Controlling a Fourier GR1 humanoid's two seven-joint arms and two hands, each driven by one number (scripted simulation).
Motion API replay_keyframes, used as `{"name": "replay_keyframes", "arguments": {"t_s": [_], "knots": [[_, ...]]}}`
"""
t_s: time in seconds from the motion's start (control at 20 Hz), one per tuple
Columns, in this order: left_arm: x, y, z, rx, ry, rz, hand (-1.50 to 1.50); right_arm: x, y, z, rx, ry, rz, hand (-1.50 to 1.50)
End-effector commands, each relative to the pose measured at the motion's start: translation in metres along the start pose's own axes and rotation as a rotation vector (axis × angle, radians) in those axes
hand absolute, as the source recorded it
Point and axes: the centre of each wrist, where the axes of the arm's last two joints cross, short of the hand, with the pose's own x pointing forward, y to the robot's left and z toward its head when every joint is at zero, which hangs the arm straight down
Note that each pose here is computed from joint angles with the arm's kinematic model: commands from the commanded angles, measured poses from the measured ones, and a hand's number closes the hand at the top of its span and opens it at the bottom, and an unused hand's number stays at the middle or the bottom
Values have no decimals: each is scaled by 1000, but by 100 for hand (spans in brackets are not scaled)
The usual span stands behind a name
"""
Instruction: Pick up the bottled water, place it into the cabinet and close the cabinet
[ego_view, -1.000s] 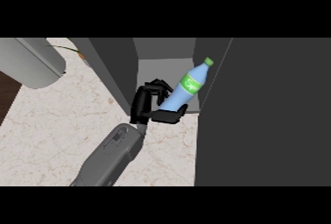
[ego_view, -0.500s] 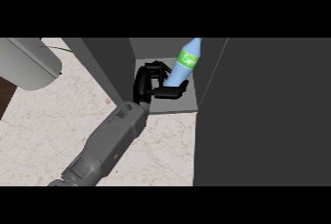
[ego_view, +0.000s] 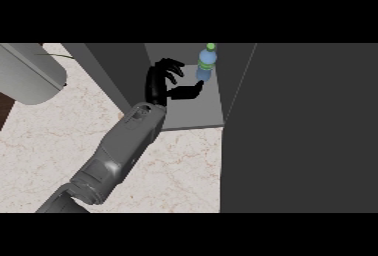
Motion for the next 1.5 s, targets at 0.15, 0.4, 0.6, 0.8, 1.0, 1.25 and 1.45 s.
{"name": "replay_keyframes", "arguments": {"t_s": [0.15,0.4,0.6,0.8,1.0,1.25,1.45], "knots": [[11,0,-13,111,-25,-133,-150,15,3,-8,-11,-37,-63,-150],[9,11,-19,59,-105,-71,-150,24,-2,-7,19,-48,-63,-150],[44,13,-33,99,-196,202,150,16,-1,-6,16,-45,-39,-150],[41,-1,-18,-30,-259,391,150,12,-1,-2,22,-40,-71,-150],[34,-1,-16,-73,-249,430,150,25,-1,-7,35,-48,-68,-150],[46,-7,-11,-128,-246,483,150,27,1,-11,38,-43,-43,-150],[29,-13,19,-263,-214,578,150,34,9,-17,35,-33,-49,-150]]}}
